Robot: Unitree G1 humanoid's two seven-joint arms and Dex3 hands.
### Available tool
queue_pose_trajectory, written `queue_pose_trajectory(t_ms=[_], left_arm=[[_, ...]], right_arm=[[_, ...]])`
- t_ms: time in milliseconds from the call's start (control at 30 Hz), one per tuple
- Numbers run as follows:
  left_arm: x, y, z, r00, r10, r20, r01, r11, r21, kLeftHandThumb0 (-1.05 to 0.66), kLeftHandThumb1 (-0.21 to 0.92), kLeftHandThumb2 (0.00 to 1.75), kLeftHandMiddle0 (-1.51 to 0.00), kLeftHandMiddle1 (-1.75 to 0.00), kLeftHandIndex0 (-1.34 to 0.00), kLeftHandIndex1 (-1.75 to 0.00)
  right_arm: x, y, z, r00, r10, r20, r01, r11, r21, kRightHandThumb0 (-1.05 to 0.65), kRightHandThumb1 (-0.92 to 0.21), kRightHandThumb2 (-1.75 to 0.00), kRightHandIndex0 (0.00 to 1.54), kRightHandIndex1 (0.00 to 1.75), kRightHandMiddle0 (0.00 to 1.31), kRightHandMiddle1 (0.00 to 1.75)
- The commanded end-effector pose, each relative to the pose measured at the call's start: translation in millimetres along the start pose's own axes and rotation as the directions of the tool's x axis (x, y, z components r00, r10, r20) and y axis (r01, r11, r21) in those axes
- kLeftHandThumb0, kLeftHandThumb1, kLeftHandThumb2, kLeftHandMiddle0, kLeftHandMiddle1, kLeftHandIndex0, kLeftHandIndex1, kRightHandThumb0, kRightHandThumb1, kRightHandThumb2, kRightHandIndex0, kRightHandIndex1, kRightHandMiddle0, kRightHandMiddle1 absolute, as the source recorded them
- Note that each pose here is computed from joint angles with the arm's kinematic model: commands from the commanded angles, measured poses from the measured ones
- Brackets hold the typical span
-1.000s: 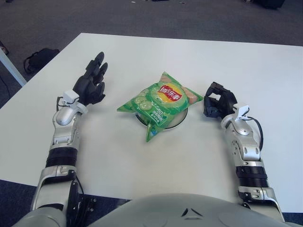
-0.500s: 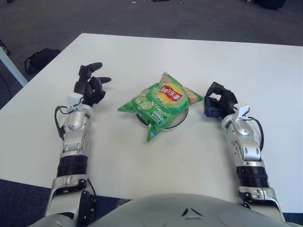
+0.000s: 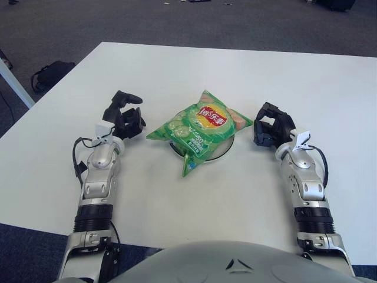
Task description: Put the snack into the plate.
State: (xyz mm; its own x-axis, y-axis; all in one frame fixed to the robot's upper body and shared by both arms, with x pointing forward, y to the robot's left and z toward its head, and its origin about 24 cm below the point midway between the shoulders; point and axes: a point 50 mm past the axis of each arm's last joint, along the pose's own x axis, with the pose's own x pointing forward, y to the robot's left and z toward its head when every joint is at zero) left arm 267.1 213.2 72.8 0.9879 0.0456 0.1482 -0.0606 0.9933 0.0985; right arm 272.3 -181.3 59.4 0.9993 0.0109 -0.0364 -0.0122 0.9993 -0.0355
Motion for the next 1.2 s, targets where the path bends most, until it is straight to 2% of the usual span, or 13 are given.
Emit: queue_pose_trajectory(t_ms=[0,333,533,767,967,1167], left_arm=[[-15.5,-3.8,-18.5,0.998,-0.022,-0.062,0.021,1.0,-0.021,-0.41,0.56,1.01,-1.09,-1.75,-0.43,-1.75],[-22.2,-7.6,-21.7,0.996,-0.082,-0.04,0.078,0.994,-0.072,-0.41,0.56,1.01,-1.1,-1.75,-0.43,-1.75],[-26.7,-11.1,-24.2,0.993,-0.106,-0.044,0.102,0.991,-0.088,-0.41,0.55,1.02,-1.1,-1.75,-0.43,-1.75],[-29.8,-12.9,-27.0,0.991,-0.117,-0.065,0.11,0.989,-0.099,-0.41,0.55,1.03,-1.11,-1.75,-0.44,-1.75],[-32.7,-15.3,-30.6,0.988,-0.124,-0.094,0.111,0.985,-0.131,-0.41,0.55,1.02,-1.11,-1.75,-0.43,-1.75],[-33.4,-17.7,-31.4,0.987,-0.126,-0.104,0.111,0.984,-0.142,-0.41,0.55,1.02,-1.12,-1.75,-0.43,-1.75]], right_arm=[[-13.5,-3.6,-32.9,0.987,-0.028,-0.156,0.028,1.0,0.001,-0.5,-0.27,-1.37,1.12,1.75,0.66,1.75],[-14.1,-5.7,-31.7,0.983,-0.137,-0.121,0.144,0.988,0.057,-0.5,-0.27,-1.37,1.1,1.75,0.65,1.75],[-14.8,-6.5,-31.9,0.969,-0.225,-0.106,0.235,0.967,0.101,-0.51,-0.25,-1.39,1.13,1.75,0.67,1.75],[-14.9,-6.3,-31.5,0.956,-0.273,-0.105,0.285,0.95,0.124,-0.51,-0.23,-1.42,1.16,1.75,0.69,1.75],[-15.6,-6.1,-30.7,0.933,-0.345,-0.105,0.358,0.923,0.142,-0.52,-0.22,-1.43,1.15,1.75,0.69,1.75],[-16.0,-6.1,-29.0,0.913,-0.404,-0.062,0.409,0.899,0.156,-0.51,-0.23,-1.41,1.15,1.75,0.68,1.75]])
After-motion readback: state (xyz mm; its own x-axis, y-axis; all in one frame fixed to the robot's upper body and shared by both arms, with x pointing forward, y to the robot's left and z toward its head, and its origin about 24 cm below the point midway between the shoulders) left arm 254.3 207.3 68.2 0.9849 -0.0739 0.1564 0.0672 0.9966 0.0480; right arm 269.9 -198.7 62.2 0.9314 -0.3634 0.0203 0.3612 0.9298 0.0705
